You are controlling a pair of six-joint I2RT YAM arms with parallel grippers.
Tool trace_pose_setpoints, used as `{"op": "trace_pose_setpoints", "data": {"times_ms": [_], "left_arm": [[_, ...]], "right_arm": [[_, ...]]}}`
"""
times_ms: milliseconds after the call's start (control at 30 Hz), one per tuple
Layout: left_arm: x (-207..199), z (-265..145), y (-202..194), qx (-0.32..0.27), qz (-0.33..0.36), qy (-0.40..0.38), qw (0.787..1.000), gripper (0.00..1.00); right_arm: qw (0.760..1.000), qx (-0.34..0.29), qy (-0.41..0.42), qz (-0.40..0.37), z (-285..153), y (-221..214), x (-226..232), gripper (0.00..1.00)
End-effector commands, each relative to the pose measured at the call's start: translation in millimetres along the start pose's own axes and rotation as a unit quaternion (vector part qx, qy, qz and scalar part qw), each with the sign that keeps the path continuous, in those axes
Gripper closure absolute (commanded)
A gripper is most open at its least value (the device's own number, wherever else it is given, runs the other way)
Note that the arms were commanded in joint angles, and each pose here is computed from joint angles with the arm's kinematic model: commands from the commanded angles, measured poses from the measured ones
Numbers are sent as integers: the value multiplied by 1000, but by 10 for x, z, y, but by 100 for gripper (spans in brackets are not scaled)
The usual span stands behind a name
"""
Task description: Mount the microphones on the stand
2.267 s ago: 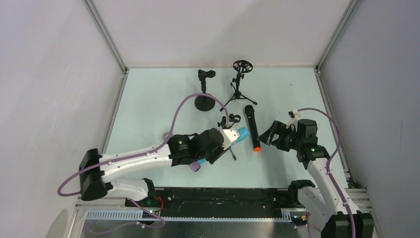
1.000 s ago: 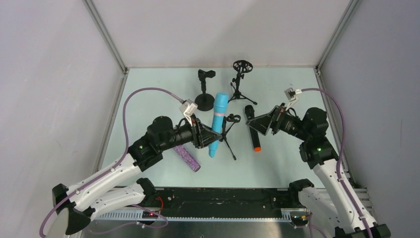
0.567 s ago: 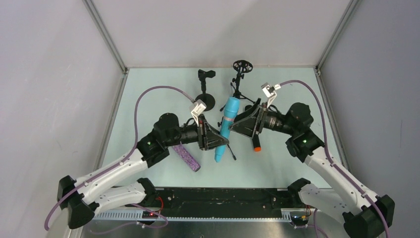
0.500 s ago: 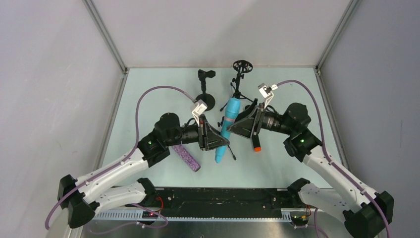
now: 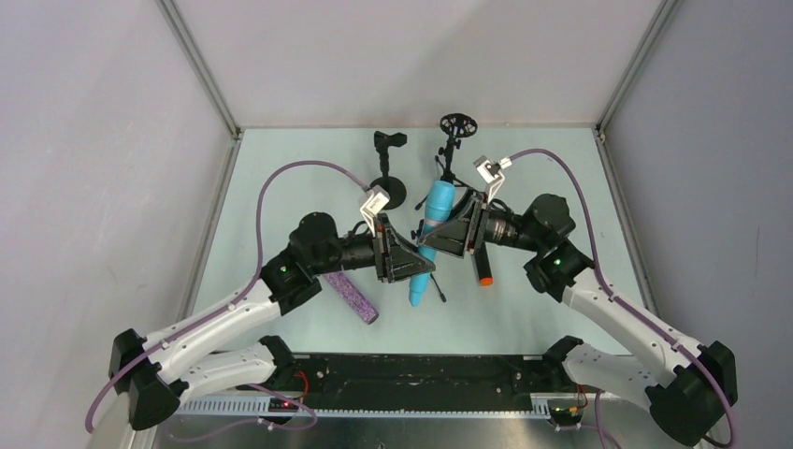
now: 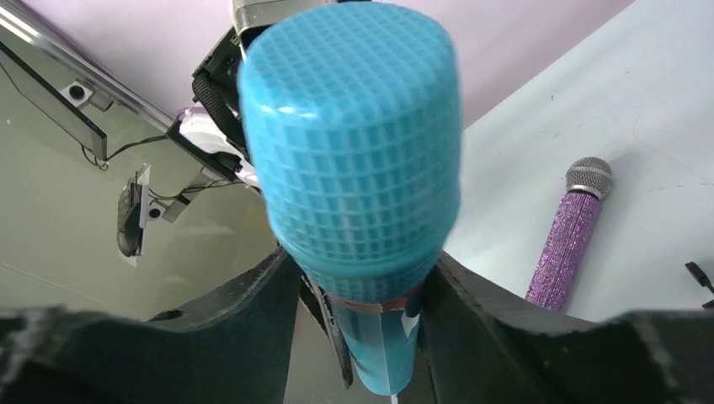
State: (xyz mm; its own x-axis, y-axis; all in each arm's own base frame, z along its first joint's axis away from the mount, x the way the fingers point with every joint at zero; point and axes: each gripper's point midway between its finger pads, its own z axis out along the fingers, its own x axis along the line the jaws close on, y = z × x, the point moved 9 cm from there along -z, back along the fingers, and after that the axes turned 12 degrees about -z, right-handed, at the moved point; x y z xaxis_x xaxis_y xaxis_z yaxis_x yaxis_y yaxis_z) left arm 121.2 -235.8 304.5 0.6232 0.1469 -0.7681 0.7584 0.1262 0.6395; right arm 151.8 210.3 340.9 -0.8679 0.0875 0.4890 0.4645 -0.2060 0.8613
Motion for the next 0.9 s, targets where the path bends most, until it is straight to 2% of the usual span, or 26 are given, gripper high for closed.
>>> {"op": "trace_pose_setpoints", "data": {"times_ms": [0, 100, 267, 333, 467, 533, 567, 600, 633, 700, 867], "left_arm": [[-181, -11, 152, -28, 23, -41, 999, 100], [-145, -3, 134, -29, 20, -35, 999, 100], [-72, 10, 91, -28, 13, -24, 999, 100], [-54, 14, 84, -30, 13, -20, 999, 98], [-21, 18, 78, -35, 13, -14, 999, 76], [-15, 19, 74, -35, 14, -13, 999, 57], [-13, 18, 80, -38, 15, -12, 999, 41], [-7, 18, 77, -39, 16, -10, 999, 34], [-2, 17, 85, -44, 16, -8, 999, 20], [9, 13, 94, -53, 18, -4, 998, 4], [-9, -26, 167, -88, 35, 0, 995, 0]], "right_arm": [[998, -38, 34, -30, 45, 226, 152, 50], [998, -40, 37, -25, 48, 234, 160, 62], [998, -39, 32, -27, 54, 228, 139, 95], [998, -38, 30, -29, 57, 223, 128, 100], [999, -33, 19, -35, 50, 198, 101, 100], [999, -31, 4, -38, 46, 180, 68, 100], [999, -29, -5, -37, 44, 166, 46, 100], [999, -28, -10, -42, 43, 159, 31, 100], [999, -25, -19, -40, 41, 145, 8, 100], [998, -20, -31, -43, 40, 120, -32, 100], [997, -3, -71, -35, 14, 39, -136, 100]]}}
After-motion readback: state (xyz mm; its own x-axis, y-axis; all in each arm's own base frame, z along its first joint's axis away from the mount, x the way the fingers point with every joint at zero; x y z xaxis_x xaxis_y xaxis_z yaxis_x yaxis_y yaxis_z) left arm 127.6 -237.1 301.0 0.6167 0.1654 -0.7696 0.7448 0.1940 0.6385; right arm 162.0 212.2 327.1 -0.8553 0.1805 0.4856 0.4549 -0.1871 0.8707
